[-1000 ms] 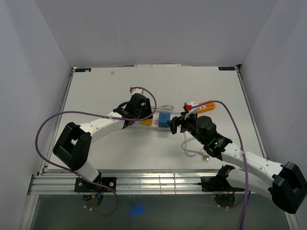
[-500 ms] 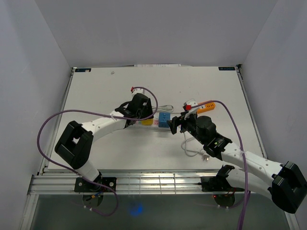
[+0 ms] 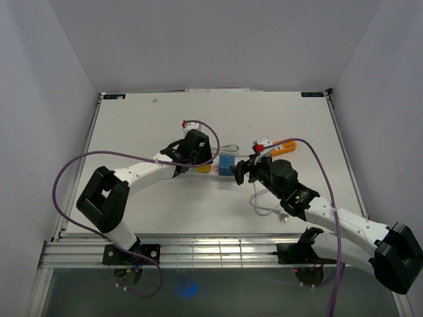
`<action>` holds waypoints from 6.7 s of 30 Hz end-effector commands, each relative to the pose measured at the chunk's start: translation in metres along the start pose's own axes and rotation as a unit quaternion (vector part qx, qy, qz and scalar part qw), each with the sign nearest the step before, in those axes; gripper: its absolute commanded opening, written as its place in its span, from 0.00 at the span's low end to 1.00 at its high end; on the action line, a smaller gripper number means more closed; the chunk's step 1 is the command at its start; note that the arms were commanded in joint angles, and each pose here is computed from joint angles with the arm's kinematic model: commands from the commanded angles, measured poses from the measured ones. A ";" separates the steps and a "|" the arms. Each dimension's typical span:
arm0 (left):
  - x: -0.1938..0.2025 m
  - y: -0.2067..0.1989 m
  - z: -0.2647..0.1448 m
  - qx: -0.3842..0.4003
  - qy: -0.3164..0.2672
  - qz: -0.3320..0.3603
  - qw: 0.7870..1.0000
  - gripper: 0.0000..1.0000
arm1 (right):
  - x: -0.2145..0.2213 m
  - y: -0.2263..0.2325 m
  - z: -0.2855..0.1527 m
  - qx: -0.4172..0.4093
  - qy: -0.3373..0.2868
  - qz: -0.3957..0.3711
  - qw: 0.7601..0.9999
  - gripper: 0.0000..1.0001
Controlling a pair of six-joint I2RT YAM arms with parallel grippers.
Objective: Insert the plug
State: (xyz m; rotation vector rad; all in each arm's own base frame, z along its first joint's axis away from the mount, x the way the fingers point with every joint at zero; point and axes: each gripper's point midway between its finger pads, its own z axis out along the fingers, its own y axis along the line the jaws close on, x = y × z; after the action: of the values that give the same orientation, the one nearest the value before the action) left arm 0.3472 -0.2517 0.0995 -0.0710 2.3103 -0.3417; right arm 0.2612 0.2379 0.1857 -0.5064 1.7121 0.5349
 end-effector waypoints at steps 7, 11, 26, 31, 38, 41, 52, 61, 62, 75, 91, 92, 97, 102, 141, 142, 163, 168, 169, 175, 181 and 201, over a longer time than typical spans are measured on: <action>-0.010 -0.008 -0.001 -0.019 -0.036 0.025 0.999 0.00 | -0.024 -0.001 0.003 0.006 -0.031 0.012 0.999 0.90; -0.008 -0.008 0.001 -0.030 -0.039 0.035 0.998 0.00 | -0.026 -0.002 0.002 0.008 -0.034 0.014 0.999 0.90; -0.001 -0.016 0.008 -0.030 -0.028 0.066 0.997 0.00 | -0.026 -0.003 0.002 0.009 -0.034 0.016 0.999 0.90; -0.001 -0.017 0.010 -0.058 -0.008 0.057 0.997 0.00 | -0.026 -0.004 0.002 0.009 -0.032 0.016 0.999 0.90; 0.004 -0.019 0.009 -0.086 -0.008 0.073 0.994 0.00 | -0.025 -0.005 0.002 0.013 -0.032 0.016 0.999 0.90; 0.010 -0.021 0.014 -0.095 -0.006 0.083 0.992 0.00 | -0.024 -0.004 0.003 0.011 -0.030 0.016 0.999 0.90; 0.030 -0.025 0.022 -0.061 -0.004 0.079 0.995 0.00 | -0.028 -0.006 -0.002 0.015 -0.040 0.024 0.999 0.95; 0.036 -0.023 0.019 -0.019 -0.024 0.081 0.996 0.00 | -0.024 -0.013 -0.001 0.028 -0.037 0.034 0.998 0.87; 0.035 -0.025 0.021 -0.025 -0.016 0.085 0.996 0.00 | -0.025 -0.014 -0.001 0.029 -0.038 0.036 0.998 0.86; 0.027 -0.017 0.026 -0.087 -0.026 0.121 0.989 0.00 | -0.023 -0.019 -0.002 0.031 -0.038 0.046 0.998 0.84; 0.039 -0.035 0.029 -0.079 -0.019 0.154 0.985 0.00 | -0.020 -0.025 -0.002 0.026 -0.037 0.066 0.997 0.84; 0.040 -0.035 0.029 -0.066 -0.016 0.142 0.988 0.00 | -0.021 -0.026 -0.003 0.027 -0.038 0.067 0.997 0.84; 0.041 -0.030 0.032 -0.041 0.001 0.112 0.993 0.00 | -0.019 -0.027 -0.002 0.024 -0.036 0.071 0.997 0.84; 0.047 -0.039 0.035 -0.018 0.015 0.114 0.993 0.00 | -0.019 -0.027 -0.001 0.022 -0.035 0.074 0.996 0.84; 0.059 -0.035 0.045 -0.077 0.029 0.147 0.986 0.00 | -0.015 -0.052 0.082 -0.129 0.081 0.256 0.955 0.08; 0.058 -0.035 0.045 -0.076 0.026 0.147 0.986 0.00 | -0.026 -0.048 0.087 -0.159 0.080 0.258 0.950 0.08; -0.004 -0.065 -0.007 0.016 -0.059 0.124 0.990 0.98 | -0.010 -0.049 0.074 -0.143 0.064 0.255 0.954 0.08; -0.026 -0.060 -0.034 0.028 -0.091 0.110 0.989 0.98 | -0.014 -0.050 0.070 -0.139 0.056 0.251 0.956 0.08; -0.029 -0.057 -0.038 0.020 -0.095 0.105 0.990 0.98 | -0.016 -0.050 0.069 -0.138 0.054 0.249 0.957 0.08; -0.059 -0.021 -0.071 -0.010 -0.131 0.043 0.990 0.97 | -0.019 -0.051 0.059 -0.124 0.040 0.239 0.962 0.08; -0.093 0.058 -0.078 -0.095 -0.163 -0.072 0.979 0.98 | -0.020 -0.056 0.050 -0.103 0.027 0.228 0.968 0.08; -0.017 0.266 -0.107 -0.370 -0.048 -0.377 0.848 0.97 | -0.008 -0.067 0.047 -0.070 0.029 0.230 0.970 0.10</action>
State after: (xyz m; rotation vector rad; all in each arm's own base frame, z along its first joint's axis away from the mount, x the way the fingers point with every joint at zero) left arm 0.3211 0.0177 0.0878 -1.2830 2.1908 0.1722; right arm 0.3375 0.2140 0.1744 -0.2171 1.8943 0.9875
